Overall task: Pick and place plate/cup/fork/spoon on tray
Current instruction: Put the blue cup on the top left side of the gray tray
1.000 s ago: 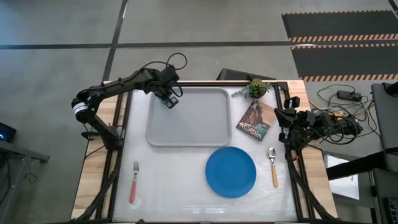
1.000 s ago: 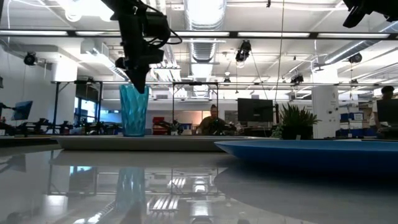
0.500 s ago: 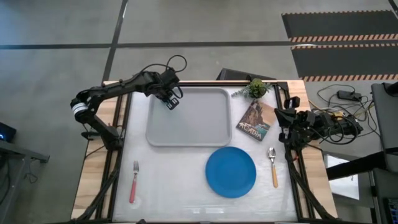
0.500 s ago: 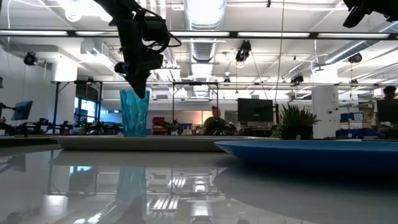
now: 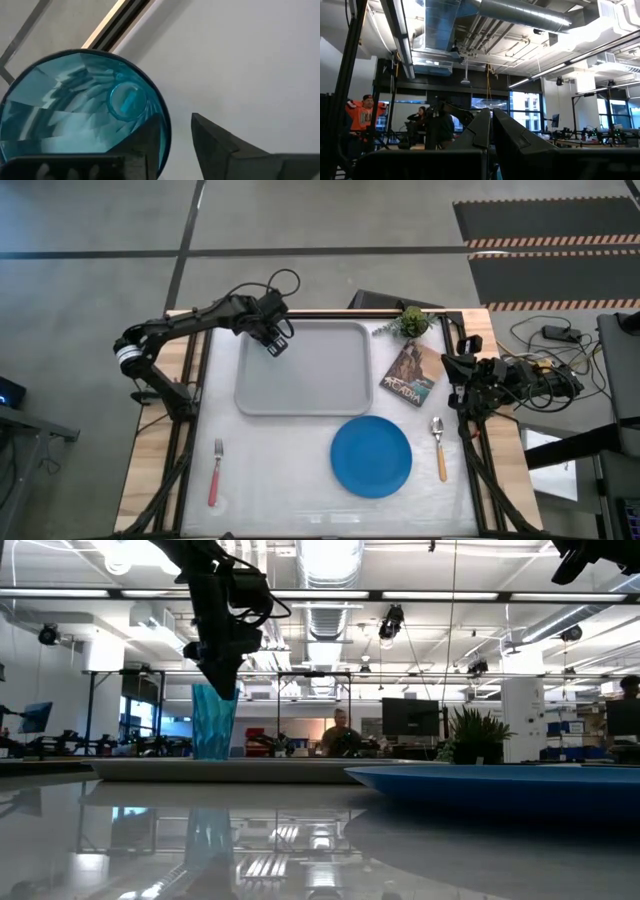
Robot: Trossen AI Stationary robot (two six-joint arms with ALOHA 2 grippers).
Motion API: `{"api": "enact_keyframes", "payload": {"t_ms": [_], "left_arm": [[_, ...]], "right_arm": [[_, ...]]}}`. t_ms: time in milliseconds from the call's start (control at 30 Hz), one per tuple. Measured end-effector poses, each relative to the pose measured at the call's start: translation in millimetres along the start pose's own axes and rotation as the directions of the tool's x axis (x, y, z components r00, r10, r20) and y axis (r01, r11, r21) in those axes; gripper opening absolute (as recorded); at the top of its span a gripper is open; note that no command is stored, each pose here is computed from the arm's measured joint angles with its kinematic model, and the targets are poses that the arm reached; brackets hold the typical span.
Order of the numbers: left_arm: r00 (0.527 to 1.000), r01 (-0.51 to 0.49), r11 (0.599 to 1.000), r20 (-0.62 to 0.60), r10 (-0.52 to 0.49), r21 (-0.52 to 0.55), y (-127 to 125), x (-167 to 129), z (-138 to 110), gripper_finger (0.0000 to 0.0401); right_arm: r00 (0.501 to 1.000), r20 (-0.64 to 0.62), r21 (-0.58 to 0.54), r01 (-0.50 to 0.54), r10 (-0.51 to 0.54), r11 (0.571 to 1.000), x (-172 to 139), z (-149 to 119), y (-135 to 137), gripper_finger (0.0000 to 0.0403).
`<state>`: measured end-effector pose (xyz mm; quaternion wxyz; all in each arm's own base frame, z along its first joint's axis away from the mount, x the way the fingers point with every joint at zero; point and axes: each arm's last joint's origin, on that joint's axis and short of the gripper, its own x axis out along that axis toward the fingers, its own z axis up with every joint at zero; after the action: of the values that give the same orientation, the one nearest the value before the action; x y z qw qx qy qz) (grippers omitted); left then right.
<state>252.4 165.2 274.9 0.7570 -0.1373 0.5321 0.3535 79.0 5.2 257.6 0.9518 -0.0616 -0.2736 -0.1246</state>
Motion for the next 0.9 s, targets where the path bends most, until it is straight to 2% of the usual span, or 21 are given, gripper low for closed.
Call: {"api": "enact_keyframes", "payload": {"t_ms": [233,600,900], "left_arm": [[0.998,0.009,1.000,0.066,-0.008,-0.016,4.6,-18.1,-1.9,0.0118],[0.979,0.030,0.998,0.205,-0.020,-0.048,16.3,-60.5,-12.9,0.0119],[0.956,0.032,0.998,0.292,-0.012,-0.061,22.4,-81.1,-18.9,0.0119]], "right_arm": [[1.000,0.001,0.000,0.000,0.000,1.000,0.0,0.1,0.0,0.0009],[1.000,0.001,0.000,0.000,0.000,1.000,0.0,0.2,-0.1,0.0009],[1.000,0.002,-0.005,0.000,0.000,1.000,0.0,0.3,-0.1,0.0009]]}}
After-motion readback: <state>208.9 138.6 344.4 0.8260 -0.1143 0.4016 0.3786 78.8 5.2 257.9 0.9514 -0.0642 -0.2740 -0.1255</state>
